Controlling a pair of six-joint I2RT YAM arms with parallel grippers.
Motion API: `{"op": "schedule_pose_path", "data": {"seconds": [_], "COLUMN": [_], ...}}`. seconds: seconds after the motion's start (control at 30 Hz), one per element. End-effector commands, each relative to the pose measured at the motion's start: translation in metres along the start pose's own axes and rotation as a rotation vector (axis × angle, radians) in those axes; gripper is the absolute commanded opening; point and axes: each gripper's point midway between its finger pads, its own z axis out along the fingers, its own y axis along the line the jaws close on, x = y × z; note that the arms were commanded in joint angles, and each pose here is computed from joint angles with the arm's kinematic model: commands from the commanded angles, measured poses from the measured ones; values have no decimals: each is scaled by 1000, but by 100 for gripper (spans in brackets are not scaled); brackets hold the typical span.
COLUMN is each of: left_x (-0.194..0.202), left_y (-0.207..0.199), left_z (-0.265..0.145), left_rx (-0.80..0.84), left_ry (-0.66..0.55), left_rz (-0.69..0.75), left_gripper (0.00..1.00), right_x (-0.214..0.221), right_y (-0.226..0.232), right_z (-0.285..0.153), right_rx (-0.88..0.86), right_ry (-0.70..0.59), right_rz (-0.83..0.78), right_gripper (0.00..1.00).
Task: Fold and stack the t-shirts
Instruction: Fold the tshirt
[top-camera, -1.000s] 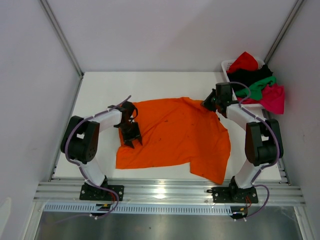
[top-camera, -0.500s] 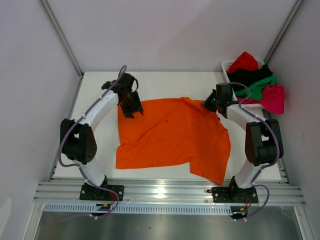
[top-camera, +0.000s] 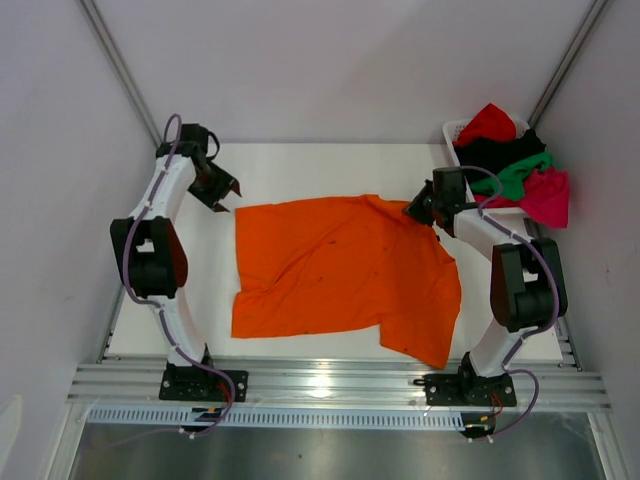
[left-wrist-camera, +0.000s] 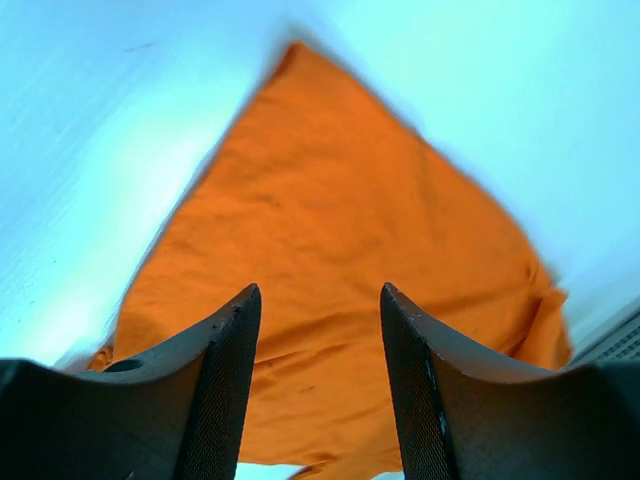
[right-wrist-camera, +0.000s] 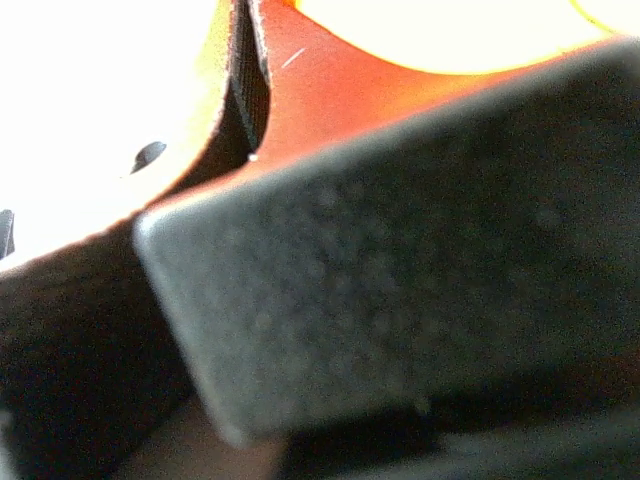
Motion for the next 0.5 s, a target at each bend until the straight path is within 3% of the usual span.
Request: {"op": "schedule_pose_path", "data": {"seconds": [0.0, 0.47], "left_x": [-11, -25], "left_y": [-4, -7], "left_z": [2, 38], "left_rx": [35, 43], "left_ry": [6, -2], "left_rz": [-203, -472], "left_gripper": [55, 55], "right_x": [-16, -24], "right_y": [13, 8], "right_z": [-10, -17], "right_rx": [-41, -31], "right_ry": [-47, -60], "right_rz": [-23, -24], "right_gripper": [5, 4]}}
